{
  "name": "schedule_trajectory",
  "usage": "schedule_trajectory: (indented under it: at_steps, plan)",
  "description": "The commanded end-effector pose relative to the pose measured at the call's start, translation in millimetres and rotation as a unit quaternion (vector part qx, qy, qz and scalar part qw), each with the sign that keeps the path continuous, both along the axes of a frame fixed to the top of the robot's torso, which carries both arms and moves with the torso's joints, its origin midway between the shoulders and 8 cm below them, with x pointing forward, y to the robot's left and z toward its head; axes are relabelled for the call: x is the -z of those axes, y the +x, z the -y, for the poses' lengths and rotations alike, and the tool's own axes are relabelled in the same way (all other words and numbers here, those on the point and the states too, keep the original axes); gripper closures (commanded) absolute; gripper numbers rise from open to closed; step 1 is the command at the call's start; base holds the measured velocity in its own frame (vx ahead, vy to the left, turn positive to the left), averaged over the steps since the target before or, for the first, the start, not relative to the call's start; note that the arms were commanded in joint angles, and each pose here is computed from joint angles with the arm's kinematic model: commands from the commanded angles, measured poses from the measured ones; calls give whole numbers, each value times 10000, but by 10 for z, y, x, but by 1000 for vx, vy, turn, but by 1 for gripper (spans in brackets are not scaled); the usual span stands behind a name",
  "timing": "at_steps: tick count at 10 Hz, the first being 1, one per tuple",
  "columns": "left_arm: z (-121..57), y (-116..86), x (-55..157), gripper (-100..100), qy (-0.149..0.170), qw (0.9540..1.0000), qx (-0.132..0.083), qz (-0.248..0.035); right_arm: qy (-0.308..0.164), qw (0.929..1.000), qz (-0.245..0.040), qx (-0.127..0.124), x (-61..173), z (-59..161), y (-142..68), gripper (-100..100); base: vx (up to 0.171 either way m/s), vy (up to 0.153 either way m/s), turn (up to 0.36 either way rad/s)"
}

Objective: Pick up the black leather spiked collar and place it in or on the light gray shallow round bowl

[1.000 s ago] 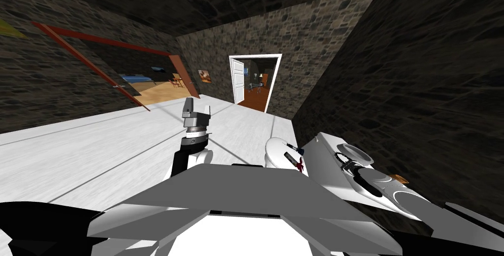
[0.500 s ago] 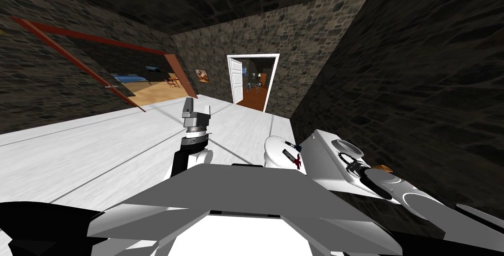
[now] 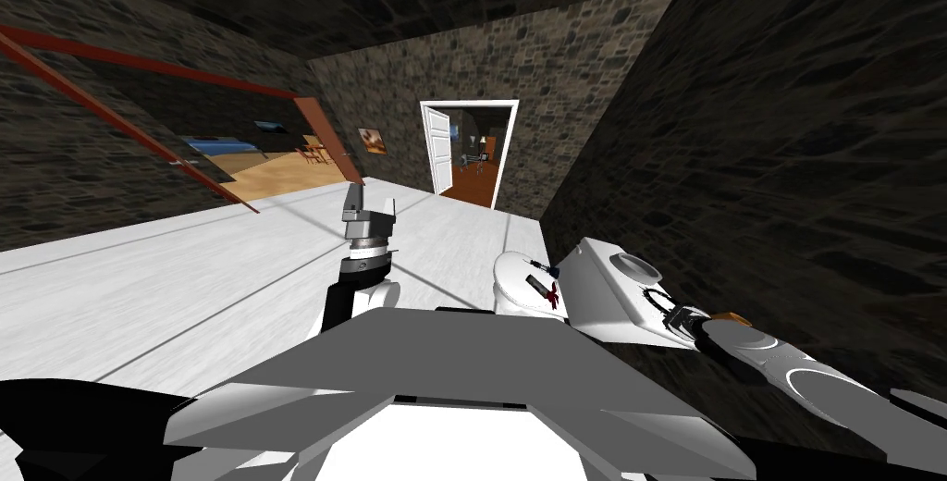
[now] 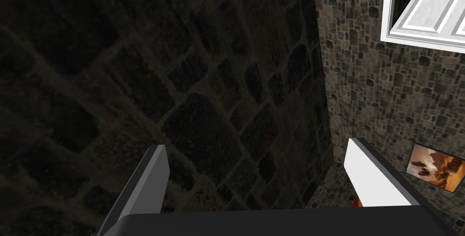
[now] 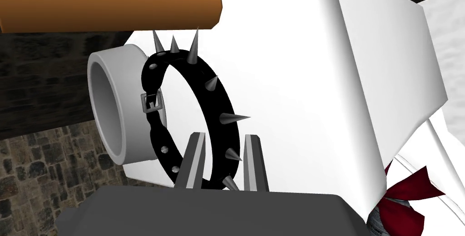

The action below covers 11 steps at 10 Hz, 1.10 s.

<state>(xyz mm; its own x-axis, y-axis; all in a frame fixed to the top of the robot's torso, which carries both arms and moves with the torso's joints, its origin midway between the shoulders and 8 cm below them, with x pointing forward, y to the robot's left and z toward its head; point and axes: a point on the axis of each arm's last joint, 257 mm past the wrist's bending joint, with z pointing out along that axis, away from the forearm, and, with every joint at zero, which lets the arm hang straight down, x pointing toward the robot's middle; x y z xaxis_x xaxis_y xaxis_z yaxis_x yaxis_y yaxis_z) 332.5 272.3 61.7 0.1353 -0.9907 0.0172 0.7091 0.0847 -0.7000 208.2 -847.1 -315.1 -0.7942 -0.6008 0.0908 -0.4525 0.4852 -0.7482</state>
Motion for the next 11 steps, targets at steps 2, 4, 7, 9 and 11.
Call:
schedule_trajectory:
  at_steps: [2,4,7,9,11]
  plan:
    - [0,0,0,0,0,10000,0,0,4,9997,-246,-93,-89,48,-92,100,-41,-40,-81]
    - [0,0,0,0,0,10000,0,0,11,9991,-407,-133,-147,80,-174,100,-29,-46,-64]
    - [0,0,0,0,0,10000,0,0,-24,9996,-217,-204,-434,123,44,100,-39,-92,-4]
    - [0,0,0,0,1,10000,0,0,-39,9997,-8,-248,-530,104,235,100,-16,-157,113]
    - [0,0,0,0,1,10000,0,0,-54,9992,237,-308,-640,71,459,100,-1,-74,69]
